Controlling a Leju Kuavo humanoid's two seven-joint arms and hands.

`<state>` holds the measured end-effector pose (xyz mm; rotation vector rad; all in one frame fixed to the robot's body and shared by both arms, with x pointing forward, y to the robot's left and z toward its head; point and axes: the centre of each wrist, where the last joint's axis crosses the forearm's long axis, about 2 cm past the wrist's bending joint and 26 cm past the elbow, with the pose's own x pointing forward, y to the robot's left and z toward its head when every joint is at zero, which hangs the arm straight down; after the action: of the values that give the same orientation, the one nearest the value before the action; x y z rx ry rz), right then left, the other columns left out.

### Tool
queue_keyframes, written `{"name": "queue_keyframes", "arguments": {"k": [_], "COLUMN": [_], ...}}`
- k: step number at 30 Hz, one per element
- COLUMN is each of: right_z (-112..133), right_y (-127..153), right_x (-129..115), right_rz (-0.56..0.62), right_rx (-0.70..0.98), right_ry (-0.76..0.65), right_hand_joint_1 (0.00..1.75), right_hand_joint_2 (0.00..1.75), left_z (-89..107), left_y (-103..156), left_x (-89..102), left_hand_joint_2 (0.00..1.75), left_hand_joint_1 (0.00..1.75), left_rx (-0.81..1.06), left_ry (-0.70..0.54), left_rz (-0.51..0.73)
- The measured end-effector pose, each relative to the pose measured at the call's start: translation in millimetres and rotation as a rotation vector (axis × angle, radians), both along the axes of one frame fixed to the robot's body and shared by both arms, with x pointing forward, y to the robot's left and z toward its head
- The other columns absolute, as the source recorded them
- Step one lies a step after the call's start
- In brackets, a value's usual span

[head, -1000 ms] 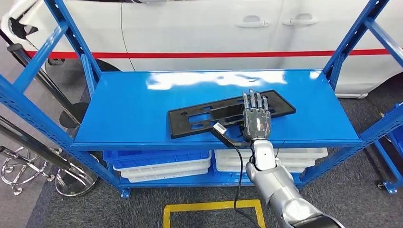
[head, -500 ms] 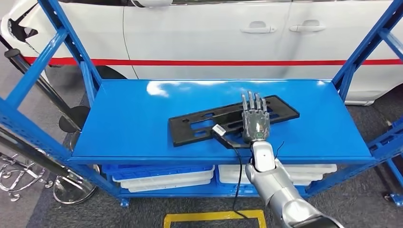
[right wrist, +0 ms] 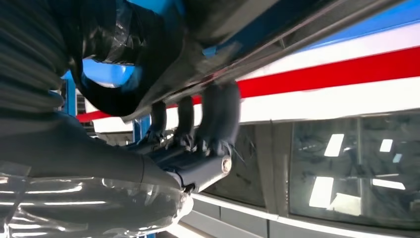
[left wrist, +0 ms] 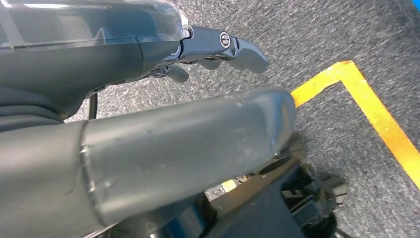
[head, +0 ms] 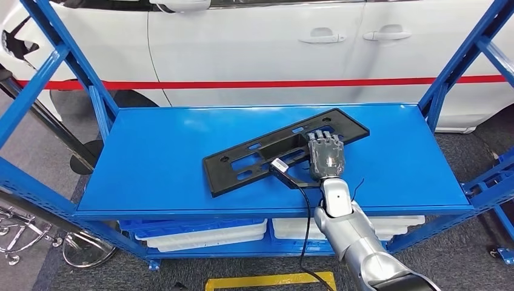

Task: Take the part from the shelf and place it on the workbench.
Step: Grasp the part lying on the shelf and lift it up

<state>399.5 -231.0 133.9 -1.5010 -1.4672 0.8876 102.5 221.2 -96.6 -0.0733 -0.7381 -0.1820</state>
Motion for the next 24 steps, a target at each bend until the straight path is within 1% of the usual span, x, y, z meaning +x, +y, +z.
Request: {"name": "queue_keyframes", "arguments": {"k": [11,17,24], "right_z": [-2.5,0.7,3.4], "right_y": [-2.3,-3.6,-4.7], "right_x": [-1.4,0.8,1.7], "right_rz": [-0.008,-0.007,0.025], "right_rx": [0.007,0.009,0.025], "right_ry": [0.007,-0.001,-0.01], "right_hand_joint_1": [1.75,1.75,1.75], "right_hand_joint_2": [1.75,1.75,1.75], "left_z": [0.4,1.2,1.2], "left_y": [-1.2,-1.6,-1.4], "left_x": [1.2,4.0,4.2], "left_hand_joint_2": [0.0,0.0,0.0], "left_hand_joint_1": [0.0,0.0,0.0], "left_rx": [0.008,0.013,0.018], "left_ry": [-0.006,-0.012,-0.013], "left_rz": [-0.004,-0.003,-0.004]}}
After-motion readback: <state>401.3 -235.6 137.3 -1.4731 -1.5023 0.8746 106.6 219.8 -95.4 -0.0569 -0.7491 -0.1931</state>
